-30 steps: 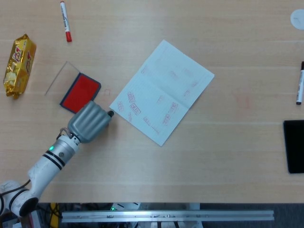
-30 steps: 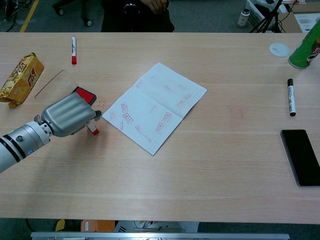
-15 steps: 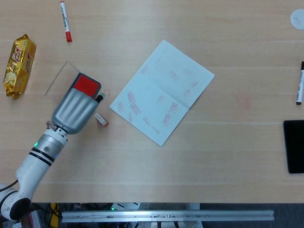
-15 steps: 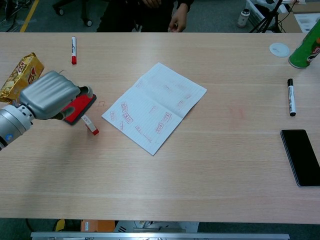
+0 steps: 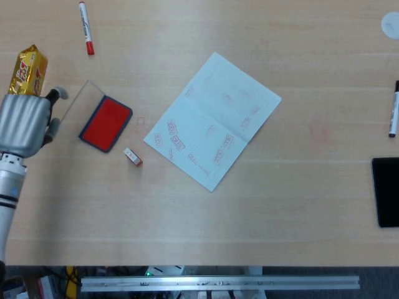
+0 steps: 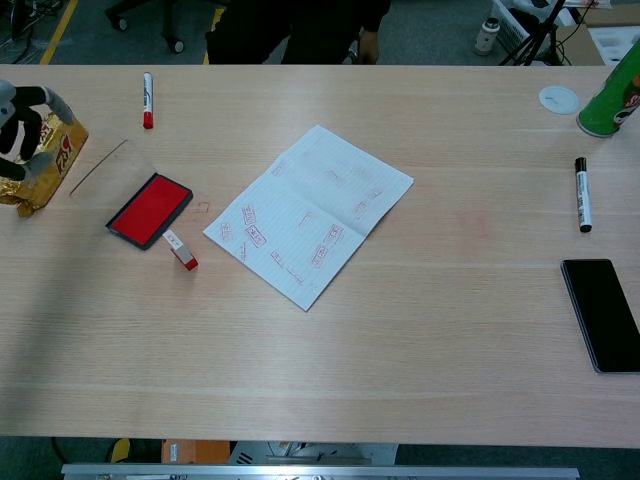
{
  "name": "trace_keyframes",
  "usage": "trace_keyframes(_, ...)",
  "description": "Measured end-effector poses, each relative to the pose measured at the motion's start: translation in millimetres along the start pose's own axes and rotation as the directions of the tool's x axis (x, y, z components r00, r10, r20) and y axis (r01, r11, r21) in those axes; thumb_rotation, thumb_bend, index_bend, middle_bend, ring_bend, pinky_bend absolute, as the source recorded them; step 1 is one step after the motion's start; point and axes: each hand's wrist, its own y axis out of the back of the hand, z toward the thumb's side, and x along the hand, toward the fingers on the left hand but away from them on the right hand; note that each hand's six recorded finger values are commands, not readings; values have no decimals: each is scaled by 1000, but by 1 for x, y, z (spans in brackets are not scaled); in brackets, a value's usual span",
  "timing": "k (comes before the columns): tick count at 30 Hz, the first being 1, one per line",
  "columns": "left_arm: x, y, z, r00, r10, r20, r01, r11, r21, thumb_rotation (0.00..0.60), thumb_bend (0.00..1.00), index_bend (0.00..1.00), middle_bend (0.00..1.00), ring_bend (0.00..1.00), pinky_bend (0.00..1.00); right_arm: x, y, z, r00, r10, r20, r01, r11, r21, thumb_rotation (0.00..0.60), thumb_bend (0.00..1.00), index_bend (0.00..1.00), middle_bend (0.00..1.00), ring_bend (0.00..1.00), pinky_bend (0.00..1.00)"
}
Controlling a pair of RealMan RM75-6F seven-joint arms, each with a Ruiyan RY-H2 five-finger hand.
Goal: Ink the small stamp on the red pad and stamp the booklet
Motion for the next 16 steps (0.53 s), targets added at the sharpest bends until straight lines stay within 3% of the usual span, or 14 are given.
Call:
trace_keyframes(4,-23,3,-22,998,40,-53,-41,999,-20,600,324,396,731,694,977,-1,0,4,1000,-4,-21,4,1000,11,600,188,447,509,514,550)
trace_keyframes(16,-97,8,-64,978,18,-209,-19,1000,-2,600,322,410,749,714,978,7,4,7,999,-25,-32,26,1000,16,600,189,447,516,523,552)
